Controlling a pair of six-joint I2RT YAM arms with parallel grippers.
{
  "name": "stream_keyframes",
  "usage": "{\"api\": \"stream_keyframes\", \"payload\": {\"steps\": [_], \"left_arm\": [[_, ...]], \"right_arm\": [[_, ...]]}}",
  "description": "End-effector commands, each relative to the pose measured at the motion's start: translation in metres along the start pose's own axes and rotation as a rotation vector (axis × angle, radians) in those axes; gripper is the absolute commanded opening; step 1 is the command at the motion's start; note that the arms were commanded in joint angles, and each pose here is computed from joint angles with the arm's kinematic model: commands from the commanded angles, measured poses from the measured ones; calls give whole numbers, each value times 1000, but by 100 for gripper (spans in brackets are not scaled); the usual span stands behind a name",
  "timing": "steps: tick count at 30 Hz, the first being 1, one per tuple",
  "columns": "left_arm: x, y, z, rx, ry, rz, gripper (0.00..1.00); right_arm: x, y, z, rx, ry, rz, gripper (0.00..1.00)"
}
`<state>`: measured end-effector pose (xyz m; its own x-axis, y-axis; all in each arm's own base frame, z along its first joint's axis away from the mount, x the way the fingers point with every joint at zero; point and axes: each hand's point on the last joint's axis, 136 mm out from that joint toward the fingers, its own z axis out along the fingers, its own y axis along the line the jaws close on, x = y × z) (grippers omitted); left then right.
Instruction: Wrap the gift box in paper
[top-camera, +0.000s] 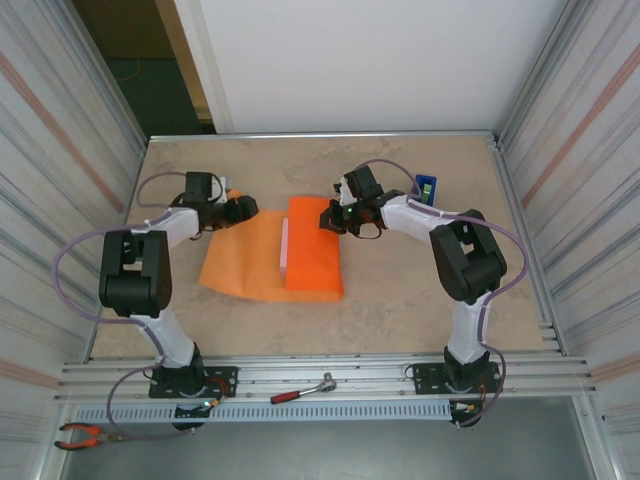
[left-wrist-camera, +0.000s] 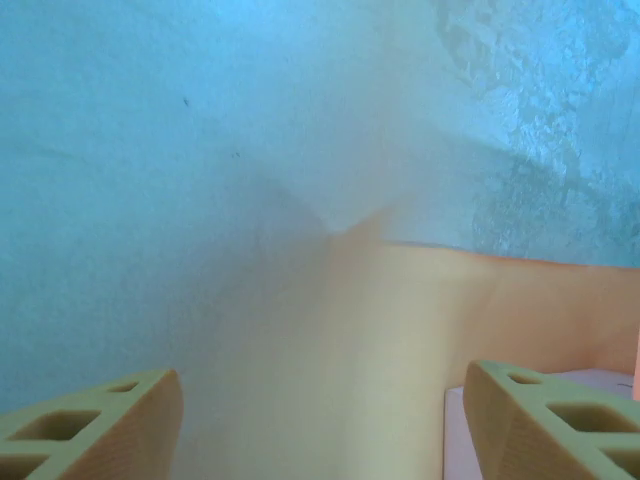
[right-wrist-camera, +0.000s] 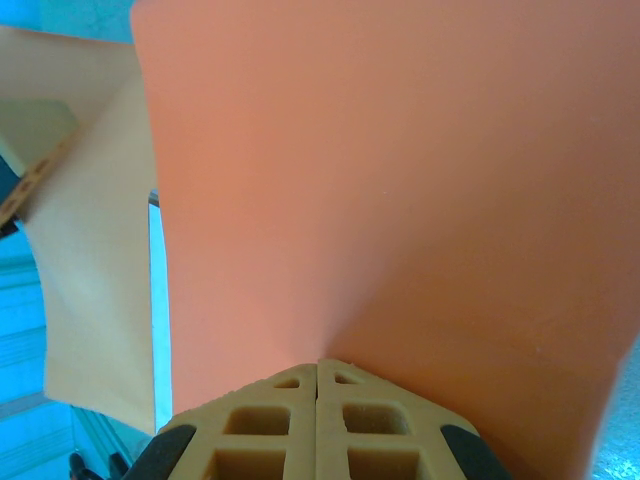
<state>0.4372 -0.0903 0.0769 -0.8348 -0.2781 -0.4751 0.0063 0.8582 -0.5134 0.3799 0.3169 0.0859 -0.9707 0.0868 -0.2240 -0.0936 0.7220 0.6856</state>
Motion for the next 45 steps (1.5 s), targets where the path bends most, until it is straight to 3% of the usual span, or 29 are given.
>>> {"api": "stream_keyframes", "payload": {"steps": [1, 10, 16, 26, 36, 39, 45], "left_arm": [[15, -1, 0, 23, 82, 22, 72], [43, 19, -25, -38, 154, -123, 62], [61, 41, -56, -48, 135, -275, 53], [86, 46, -78, -68, 133, -337, 41], [87, 46, -89, -92, 98, -344, 22], [76, 32, -95, -45, 68, -312, 15], [62, -25, -105, 81, 16, -135, 12]], "right_arm": [[25, -43, 16, 111, 80, 70, 0], [24, -42, 17, 107, 78, 73, 0], [28, -46, 19, 113, 87, 76, 0], [30, -48, 18, 118, 89, 79, 0], [31, -50, 17, 122, 89, 79, 0], [31, -51, 18, 122, 90, 80, 0], [32, -51, 17, 124, 91, 81, 0]]}}
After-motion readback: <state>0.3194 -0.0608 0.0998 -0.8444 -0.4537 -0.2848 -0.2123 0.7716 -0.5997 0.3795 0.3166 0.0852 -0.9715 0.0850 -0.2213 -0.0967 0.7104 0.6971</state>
